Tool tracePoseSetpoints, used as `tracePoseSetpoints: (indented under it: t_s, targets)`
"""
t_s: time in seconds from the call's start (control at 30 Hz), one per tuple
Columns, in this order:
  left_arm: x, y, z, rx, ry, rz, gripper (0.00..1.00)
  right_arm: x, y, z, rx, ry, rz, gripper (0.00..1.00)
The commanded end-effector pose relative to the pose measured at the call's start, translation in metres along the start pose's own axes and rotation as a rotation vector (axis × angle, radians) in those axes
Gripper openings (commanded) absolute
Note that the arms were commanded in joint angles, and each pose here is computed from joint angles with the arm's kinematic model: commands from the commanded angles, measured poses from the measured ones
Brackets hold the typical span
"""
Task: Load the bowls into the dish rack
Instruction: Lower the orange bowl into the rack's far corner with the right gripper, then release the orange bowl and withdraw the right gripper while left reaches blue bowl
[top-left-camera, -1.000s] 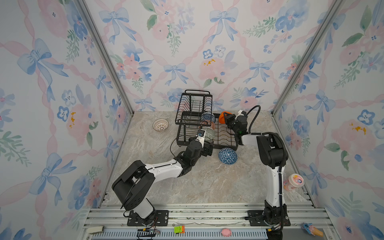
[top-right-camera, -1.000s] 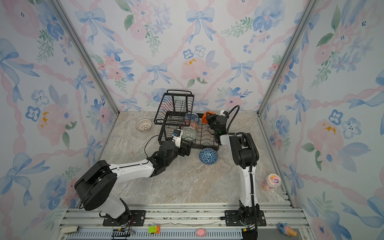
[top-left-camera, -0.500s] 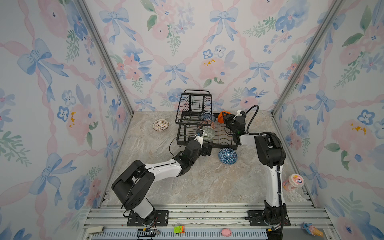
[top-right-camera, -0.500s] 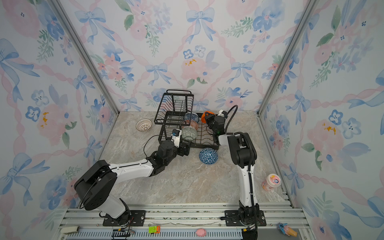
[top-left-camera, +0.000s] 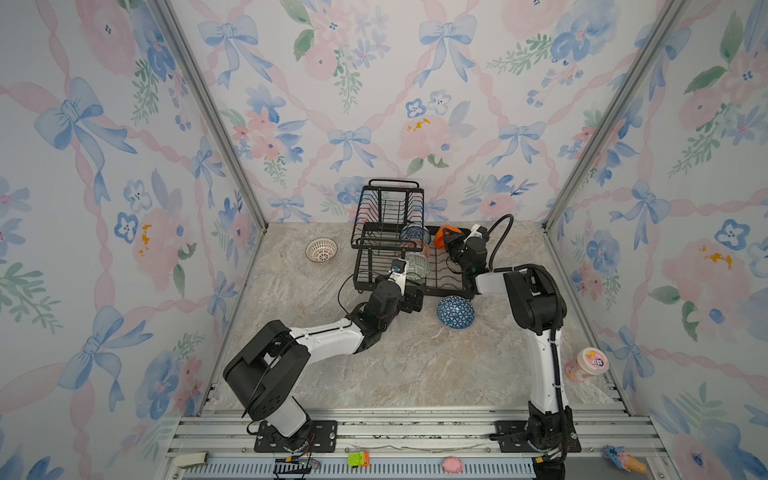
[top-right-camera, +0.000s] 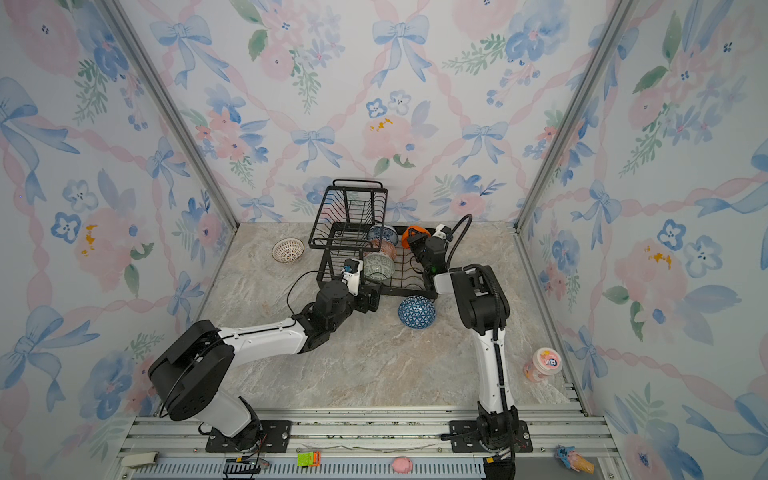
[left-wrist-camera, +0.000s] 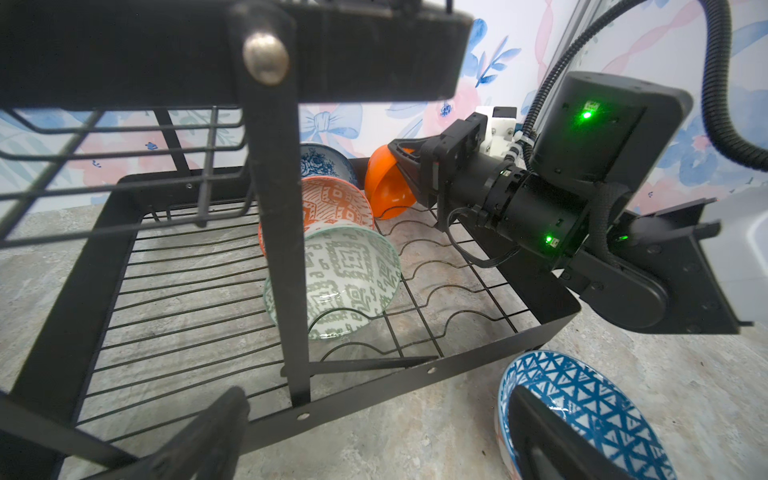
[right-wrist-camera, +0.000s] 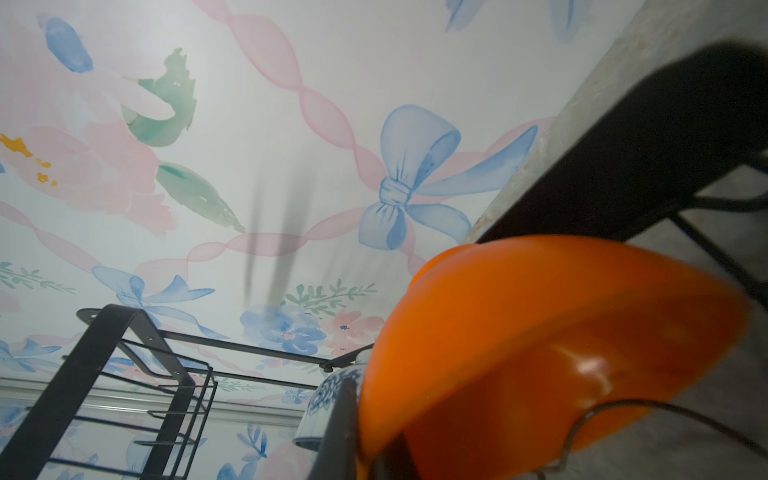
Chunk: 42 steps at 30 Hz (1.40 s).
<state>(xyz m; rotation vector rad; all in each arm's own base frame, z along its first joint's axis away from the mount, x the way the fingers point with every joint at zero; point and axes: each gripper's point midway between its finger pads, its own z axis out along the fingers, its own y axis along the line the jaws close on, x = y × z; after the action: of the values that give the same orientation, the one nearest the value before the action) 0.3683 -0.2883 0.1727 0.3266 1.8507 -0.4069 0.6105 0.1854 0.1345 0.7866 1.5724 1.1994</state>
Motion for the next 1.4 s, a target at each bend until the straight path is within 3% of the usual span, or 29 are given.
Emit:
tracePoseSetpoints:
  t_s: [0.0,0.17,0.4,0.47,1.0,1.17,1.37]
  targets:
    - [0.008,0.004,0.000,-0.002,0.016,-0.014,0.98,0.006,-0.019,-0.004,0.037,-0.011,-0.019,0.06]
    - [0.009,0.003,-0.001,0.006,0.017,-0.022,0.98,0.005,-0.016,-0.009,0.038,-0.011,-0.025,0.08]
    - [0.005,0.004,-0.007,0.009,0.005,-0.050,0.98,0.001,-0.002,-0.011,0.031,-0.010,-0.039,0.22]
    - [0.018,0.007,-0.012,0.006,0.031,-0.049,0.98,0.001,0.004,-0.011,0.028,-0.008,-0.042,0.26]
    - [0.026,0.010,-0.039,0.017,0.051,-0.123,0.98,-0.010,0.055,-0.035,0.007,-0.006,-0.082,0.34]
    - [0.035,0.005,-0.039,0.029,0.111,-0.144,0.98,-0.014,0.072,-0.056,0.046,0.022,-0.158,0.36]
    - [0.046,-0.004,-0.038,0.042,0.218,-0.170,0.98,-0.018,0.067,-0.098,0.229,0.102,-0.333,0.40]
